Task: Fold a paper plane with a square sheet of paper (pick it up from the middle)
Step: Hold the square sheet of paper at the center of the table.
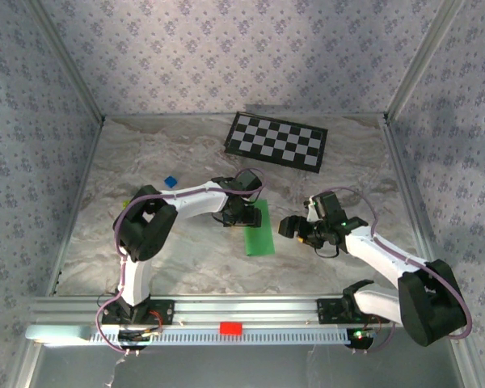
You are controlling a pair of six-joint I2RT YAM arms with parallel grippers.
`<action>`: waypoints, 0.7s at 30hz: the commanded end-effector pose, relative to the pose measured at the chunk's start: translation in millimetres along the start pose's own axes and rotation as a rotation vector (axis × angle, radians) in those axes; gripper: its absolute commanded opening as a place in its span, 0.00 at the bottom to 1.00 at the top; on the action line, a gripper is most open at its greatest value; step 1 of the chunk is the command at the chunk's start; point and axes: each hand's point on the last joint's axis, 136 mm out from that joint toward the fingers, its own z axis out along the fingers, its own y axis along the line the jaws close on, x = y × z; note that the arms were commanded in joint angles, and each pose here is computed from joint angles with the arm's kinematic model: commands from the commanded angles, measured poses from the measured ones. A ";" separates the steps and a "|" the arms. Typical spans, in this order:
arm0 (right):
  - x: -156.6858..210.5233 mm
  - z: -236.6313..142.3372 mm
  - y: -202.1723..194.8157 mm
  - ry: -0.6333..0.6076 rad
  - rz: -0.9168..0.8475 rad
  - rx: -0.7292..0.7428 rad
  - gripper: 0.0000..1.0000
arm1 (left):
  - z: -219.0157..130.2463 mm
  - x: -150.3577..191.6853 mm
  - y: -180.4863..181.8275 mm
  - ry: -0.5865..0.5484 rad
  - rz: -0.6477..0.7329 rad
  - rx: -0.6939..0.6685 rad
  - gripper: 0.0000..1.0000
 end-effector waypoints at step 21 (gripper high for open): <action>-2.5 1.0 8.2 0.017 -0.060 -0.010 0.72 | 44.0 14.2 32.5 0.067 0.030 -0.122 0.67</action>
